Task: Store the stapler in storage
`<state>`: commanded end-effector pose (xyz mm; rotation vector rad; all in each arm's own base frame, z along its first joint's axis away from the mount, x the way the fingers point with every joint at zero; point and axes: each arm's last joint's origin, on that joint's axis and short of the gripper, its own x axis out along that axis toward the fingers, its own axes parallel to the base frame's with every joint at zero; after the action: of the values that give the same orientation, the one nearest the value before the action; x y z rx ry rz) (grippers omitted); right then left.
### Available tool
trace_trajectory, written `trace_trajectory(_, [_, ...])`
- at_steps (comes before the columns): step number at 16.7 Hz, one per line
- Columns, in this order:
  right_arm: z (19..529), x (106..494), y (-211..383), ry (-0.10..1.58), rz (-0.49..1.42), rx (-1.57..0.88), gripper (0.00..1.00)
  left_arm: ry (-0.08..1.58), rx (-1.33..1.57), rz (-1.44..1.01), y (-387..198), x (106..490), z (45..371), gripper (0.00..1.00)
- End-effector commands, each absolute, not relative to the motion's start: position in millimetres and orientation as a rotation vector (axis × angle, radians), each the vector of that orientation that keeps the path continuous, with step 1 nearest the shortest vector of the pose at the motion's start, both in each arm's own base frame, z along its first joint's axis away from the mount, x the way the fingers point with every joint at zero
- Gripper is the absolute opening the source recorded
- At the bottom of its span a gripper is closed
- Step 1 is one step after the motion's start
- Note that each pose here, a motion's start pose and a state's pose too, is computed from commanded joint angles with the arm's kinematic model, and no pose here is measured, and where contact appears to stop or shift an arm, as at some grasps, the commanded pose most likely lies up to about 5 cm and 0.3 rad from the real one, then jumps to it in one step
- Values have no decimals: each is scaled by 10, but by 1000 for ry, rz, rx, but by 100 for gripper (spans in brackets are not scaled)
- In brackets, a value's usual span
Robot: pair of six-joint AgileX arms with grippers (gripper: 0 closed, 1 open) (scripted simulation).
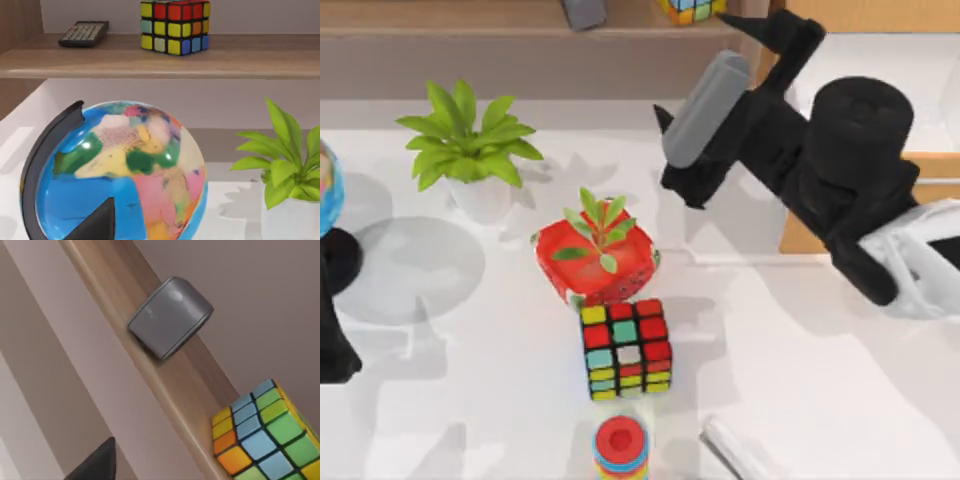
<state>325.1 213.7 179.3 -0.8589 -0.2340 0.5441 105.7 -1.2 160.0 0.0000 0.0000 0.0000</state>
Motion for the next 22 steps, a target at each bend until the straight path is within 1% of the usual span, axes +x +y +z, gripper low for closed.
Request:
trace_trajectory(4, [1794,3199,2356,-80,707,-767,100,0,0,0,-12,1057,1600,100])
trace_trajectory(7, [1848,3181,2428,44,765,-709,100,0,0,0,-12,1057,1600,100])
trace_trajectory(10, [1915,3136,2470,213,811,-668,100,0,0,0,-12,1057,1600,100])
trace_trajectory(12, [1948,3039,2523,362,846,-632,100,0,0,0,-12,1057,1600,100])
trace_trajectory(16, [1936,2747,2537,773,842,-546,100,0,0,0,-12,1057,1600,100])
trace_trajectory(19, [1943,2445,2503,1066,762,-501,100,0,0,0,-12,1057,1600,100])
trace_trajectory(22, [1940,2157,2467,1286,658,-500,100,0,0,0,-12,1057,1600,100])
